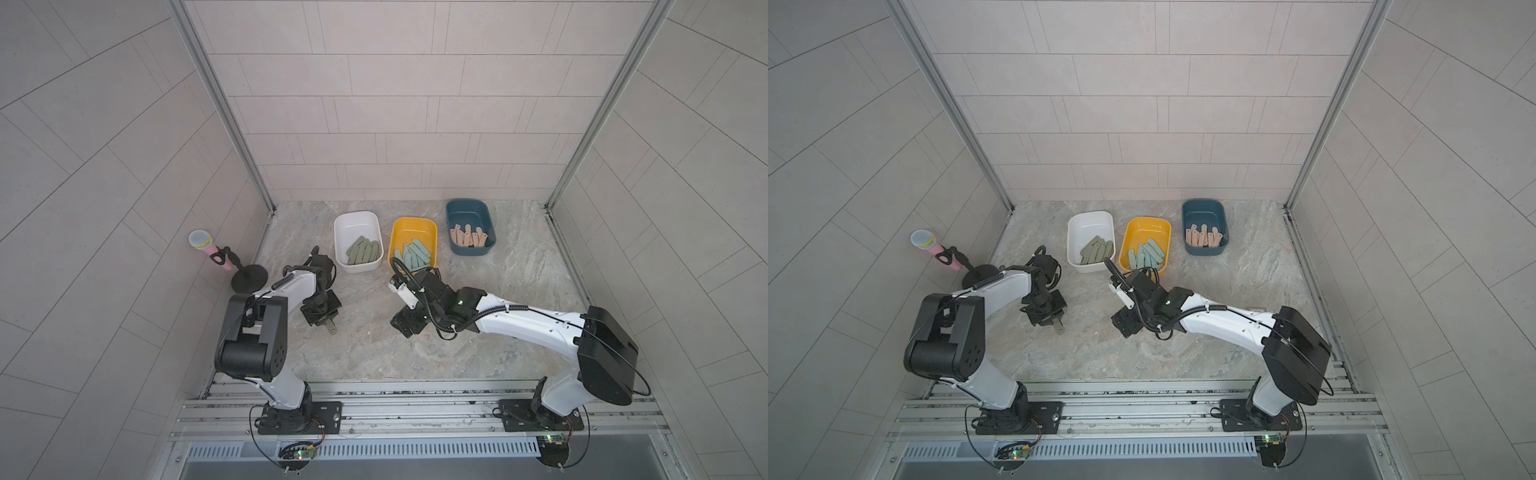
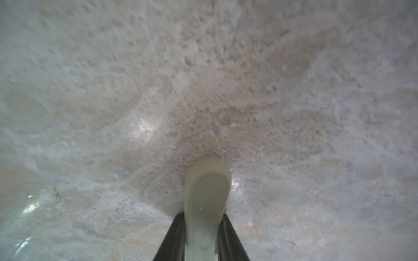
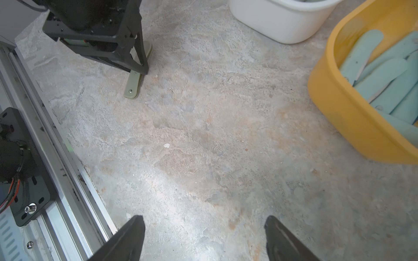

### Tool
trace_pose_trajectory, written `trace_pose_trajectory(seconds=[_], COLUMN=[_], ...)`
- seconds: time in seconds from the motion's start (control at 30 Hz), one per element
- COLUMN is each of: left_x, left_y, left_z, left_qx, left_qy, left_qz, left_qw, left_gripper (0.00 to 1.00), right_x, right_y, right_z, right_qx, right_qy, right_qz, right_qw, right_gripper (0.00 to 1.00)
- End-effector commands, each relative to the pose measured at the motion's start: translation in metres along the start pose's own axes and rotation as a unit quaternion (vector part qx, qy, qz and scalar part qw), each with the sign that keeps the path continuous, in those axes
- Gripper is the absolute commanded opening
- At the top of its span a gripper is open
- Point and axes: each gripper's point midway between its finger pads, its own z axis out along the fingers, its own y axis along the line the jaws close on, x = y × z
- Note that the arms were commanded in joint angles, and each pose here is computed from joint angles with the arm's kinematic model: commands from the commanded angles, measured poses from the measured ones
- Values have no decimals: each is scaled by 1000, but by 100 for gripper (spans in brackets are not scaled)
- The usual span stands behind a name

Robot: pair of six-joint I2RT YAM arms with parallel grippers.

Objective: Place the fruit knives into the storage box by color
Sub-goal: Pick up the fruit knife from the center of the board, then place the fruit knife in the storage box.

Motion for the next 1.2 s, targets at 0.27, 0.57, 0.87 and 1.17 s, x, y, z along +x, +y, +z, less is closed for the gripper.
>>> trace_pose_trajectory(seconds=[0.27,0.57,0.87,1.17], left_x=[-31,-95,-119,-119], left_y=[-58,-187,-235,-239], left_z=[-123,-113,-65,-139], left_qx=[74,81,64,96], left_qy=[-126,-107,-75,-170], left_qz=[130,236,291,300], left_qw=[981,962,952,934], left_gripper=[10,8,14,100], right_x=[-40,-74,-40,-50], right_y=[-67,-226,-378,-388], right_z=[-51,-81,-90,-128], right_qx=[90,226,309,310], right_qy=[-68,-133,-60,-91], right_qz=[96,259,327,320], right_qw=[989,930,891,890], right_gripper=[87,86,86,90])
